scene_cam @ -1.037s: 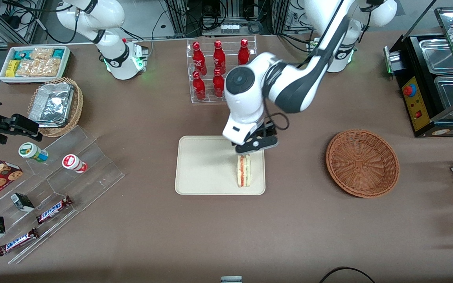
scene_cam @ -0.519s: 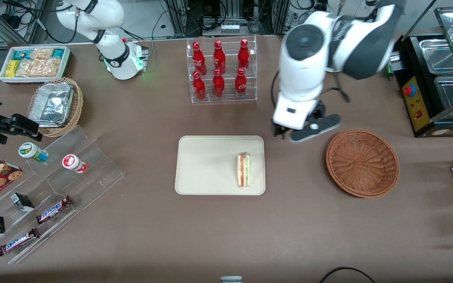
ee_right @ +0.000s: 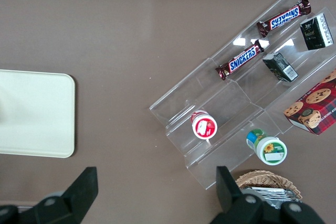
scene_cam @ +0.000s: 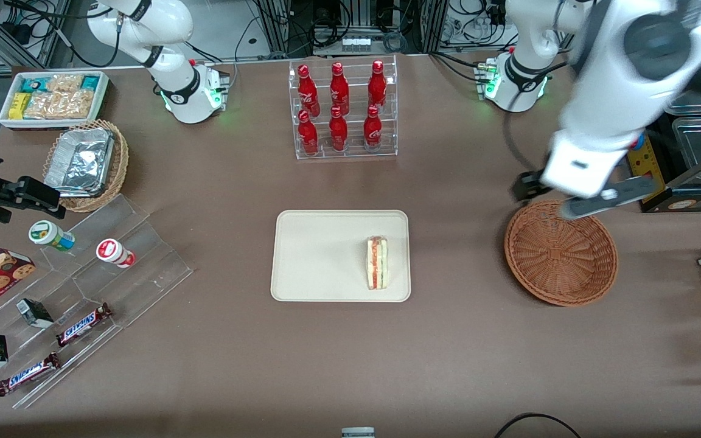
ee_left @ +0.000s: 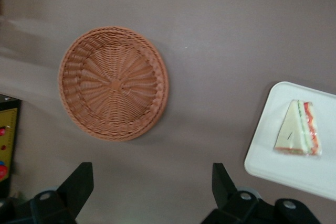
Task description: Place sandwich from basket to tray
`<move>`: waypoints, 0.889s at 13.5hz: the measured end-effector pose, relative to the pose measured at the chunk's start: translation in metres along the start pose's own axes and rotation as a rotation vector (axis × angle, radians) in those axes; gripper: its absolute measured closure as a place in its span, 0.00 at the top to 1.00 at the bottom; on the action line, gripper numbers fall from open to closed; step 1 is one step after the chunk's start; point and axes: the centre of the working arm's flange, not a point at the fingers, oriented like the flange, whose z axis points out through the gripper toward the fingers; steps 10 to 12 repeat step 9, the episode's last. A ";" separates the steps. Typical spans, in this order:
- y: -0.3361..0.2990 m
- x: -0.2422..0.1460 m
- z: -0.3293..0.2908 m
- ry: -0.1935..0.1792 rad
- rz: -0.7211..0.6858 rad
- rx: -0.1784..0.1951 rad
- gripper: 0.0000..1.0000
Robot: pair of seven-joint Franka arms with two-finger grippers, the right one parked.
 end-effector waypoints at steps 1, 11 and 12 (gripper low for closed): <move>-0.025 0.000 -0.008 -0.007 0.032 -0.015 1.00; -0.094 0.004 -0.022 -0.047 0.166 -0.145 1.00; -0.094 0.004 -0.022 -0.047 0.166 -0.145 1.00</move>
